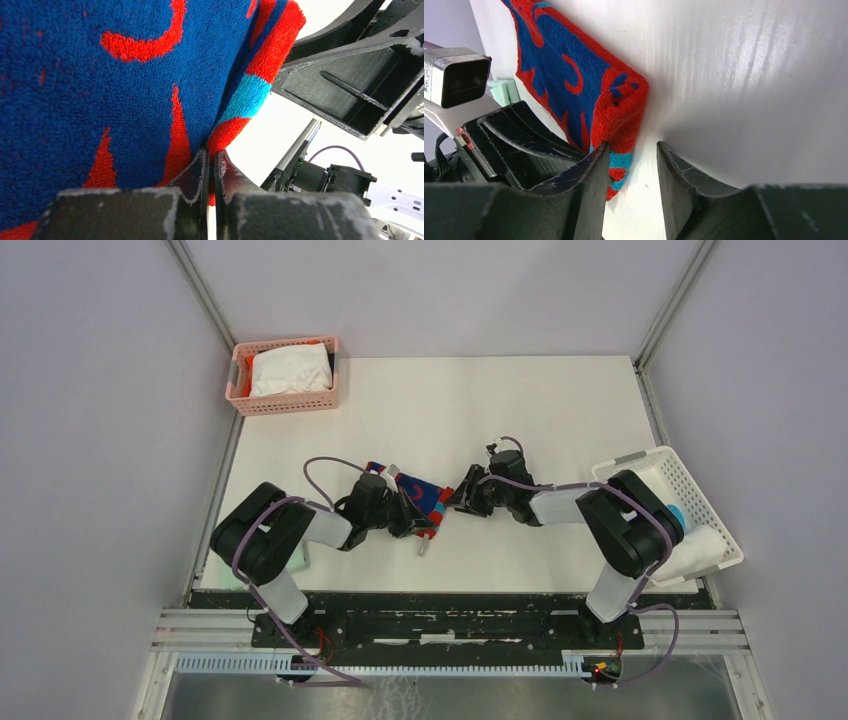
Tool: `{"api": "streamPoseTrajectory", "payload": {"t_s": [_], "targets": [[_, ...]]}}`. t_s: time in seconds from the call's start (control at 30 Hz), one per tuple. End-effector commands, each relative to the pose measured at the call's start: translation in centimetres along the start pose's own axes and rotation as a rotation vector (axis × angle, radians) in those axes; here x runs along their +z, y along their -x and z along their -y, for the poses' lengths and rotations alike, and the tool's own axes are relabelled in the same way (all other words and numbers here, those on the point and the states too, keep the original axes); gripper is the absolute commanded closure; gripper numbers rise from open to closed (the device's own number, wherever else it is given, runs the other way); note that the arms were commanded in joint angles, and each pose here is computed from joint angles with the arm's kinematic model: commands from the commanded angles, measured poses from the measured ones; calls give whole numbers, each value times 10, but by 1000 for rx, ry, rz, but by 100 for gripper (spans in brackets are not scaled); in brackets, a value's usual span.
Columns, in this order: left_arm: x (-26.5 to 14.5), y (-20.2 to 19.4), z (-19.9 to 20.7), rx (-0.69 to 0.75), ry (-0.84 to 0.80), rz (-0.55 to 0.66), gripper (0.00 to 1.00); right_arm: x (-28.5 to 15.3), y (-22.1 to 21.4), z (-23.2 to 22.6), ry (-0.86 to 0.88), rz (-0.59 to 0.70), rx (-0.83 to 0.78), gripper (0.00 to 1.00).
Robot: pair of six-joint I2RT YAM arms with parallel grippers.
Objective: Roll the towels
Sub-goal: Roll the towel at the center of the board.
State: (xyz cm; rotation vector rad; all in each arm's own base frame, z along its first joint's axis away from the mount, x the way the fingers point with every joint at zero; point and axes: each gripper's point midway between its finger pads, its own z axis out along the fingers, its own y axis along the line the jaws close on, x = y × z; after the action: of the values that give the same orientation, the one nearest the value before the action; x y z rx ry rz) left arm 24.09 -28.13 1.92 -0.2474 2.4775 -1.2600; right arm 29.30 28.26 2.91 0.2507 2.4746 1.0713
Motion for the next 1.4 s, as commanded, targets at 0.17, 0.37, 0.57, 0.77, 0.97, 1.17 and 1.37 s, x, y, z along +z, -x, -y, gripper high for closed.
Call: {"api": "streamPoseTrajectory", "payload": {"t_s": [0.17, 0.37, 0.57, 0.77, 0.97, 1.17, 1.37], "targets": [[-3, -12, -20, -87, 67, -38, 97, 18, 19, -32, 162, 33, 2, 50], [-4, -13, -23, -87, 85, -38, 97, 26, 17, -30, 172, 11, 25, 45], [-5, -11, -24, -83, 97, -32, 97, 38, 7, 1, 48, -30, 39, 54], [-6, -13, -27, -95, 107, -29, 97, 29, 13, -16, 152, -7, 58, 47], [-10, -11, -28, -109, 110, -1, 97, -9, 40, -33, 246, 60, 20, 44], [-13, -9, -31, -138, 123, 25, 97, -11, 32, -11, 155, 43, -32, 54], [-14, -14, -40, -190, 132, 26, 97, 5, 24, -18, 194, -10, -28, 60]]}}
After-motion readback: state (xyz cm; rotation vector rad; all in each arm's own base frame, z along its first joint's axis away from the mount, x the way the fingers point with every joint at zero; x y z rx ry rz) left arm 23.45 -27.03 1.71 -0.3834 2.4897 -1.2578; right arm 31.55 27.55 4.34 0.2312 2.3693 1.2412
